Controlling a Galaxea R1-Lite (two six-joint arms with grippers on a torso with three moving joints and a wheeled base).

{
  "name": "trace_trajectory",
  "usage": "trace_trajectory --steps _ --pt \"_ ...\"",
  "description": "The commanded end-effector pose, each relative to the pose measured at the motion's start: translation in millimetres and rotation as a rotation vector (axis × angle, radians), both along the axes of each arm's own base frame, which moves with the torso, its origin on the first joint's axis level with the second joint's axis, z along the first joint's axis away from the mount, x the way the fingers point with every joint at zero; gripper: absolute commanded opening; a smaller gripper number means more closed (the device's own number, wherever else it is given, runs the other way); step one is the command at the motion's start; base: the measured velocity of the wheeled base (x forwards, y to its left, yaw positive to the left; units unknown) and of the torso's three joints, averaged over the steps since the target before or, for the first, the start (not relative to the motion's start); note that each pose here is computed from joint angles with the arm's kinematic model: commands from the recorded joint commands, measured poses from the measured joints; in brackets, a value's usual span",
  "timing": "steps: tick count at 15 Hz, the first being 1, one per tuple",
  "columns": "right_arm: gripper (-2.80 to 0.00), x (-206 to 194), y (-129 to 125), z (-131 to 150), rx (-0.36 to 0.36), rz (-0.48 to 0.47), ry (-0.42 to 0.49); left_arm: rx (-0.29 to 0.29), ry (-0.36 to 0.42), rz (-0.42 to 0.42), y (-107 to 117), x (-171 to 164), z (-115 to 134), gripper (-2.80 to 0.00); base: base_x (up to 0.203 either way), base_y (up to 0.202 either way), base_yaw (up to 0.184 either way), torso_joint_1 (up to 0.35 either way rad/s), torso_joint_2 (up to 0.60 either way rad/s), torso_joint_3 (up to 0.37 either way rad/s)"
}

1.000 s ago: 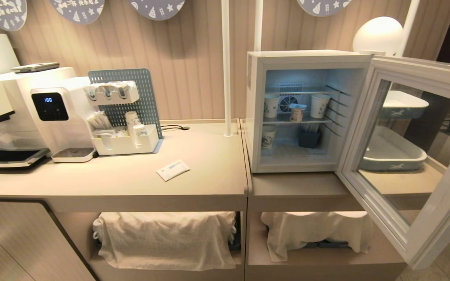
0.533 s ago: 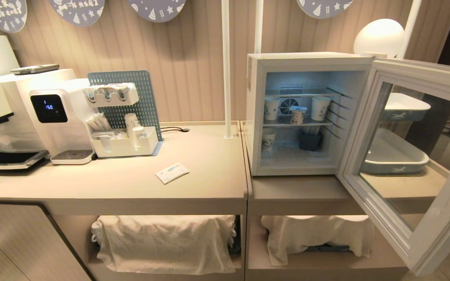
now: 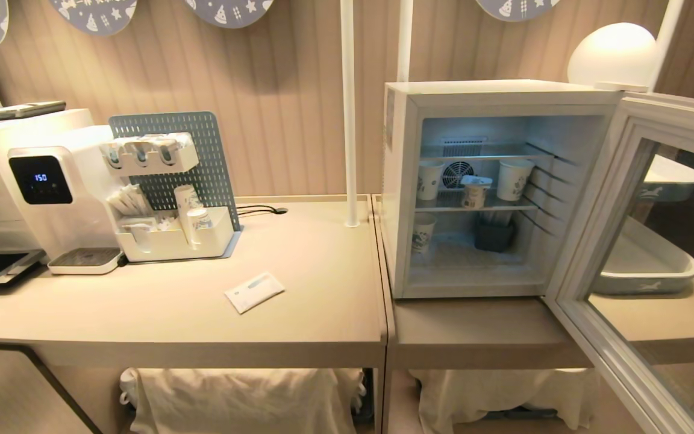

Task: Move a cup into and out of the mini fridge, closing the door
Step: Take the yoghurt out of the freezer

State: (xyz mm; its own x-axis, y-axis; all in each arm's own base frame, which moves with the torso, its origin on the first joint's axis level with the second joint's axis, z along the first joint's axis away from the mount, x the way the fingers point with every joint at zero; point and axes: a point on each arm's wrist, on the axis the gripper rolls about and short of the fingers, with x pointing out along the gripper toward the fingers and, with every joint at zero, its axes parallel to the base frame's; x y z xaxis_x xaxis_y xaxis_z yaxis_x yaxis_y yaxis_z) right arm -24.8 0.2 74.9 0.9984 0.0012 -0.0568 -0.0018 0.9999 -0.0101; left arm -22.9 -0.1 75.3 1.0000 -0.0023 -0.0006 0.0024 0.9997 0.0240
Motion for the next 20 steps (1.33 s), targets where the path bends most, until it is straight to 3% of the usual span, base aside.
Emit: trace_trajectory --steps 1,5,14,16,17,18,20 --pt "-2.80 -0.1 0.0 0.0 0.000 0.000 0.000 -0.006 0.003 0.001 0.0 0.1 -0.6 -2.80 0.192 0.000 0.001 0.002 0.01 0.002" --pt "-2.80 -0.1 0.0 0.0 0.000 0.000 0.000 -0.007 0.003 0.001 0.0 0.1 -0.6 -2.80 0.163 0.000 -0.002 0.005 0.01 -0.002" --pt "-2.80 -0.2 0.0 0.1 -0.002 0.000 -0.003 -0.009 0.002 0.001 0.0 0.2 -0.4 -2.80 0.000 0.000 0.000 0.000 0.00 0.000" --pt "-2.80 -0.3 0.2 0.3 -0.045 0.012 -0.007 -0.007 0.001 0.001 0.0 0.1 -0.4 -2.80 0.000 0.000 0.000 0.000 0.00 0.000" --pt "-2.80 0.0 0.3 2.0 -0.105 0.021 -0.006 -0.007 0.001 0.001 0.0 0.1 -0.4 -2.80 0.000 0.000 0.000 0.000 0.00 0.000" --pt "-2.80 0.0 0.6 7.5 -0.116 0.035 -0.007 -0.006 0.001 0.001 0.0 0.1 -0.4 -2.80 0.000 0.000 0.000 0.000 0.00 0.000" --pt "-2.80 -3.7 1.7 48.3 -0.091 0.077 -0.061 -0.003 0.001 0.001 0.0 0.1 -0.4 -2.80 0.000 0.000 0.000 0.000 0.00 0.000"
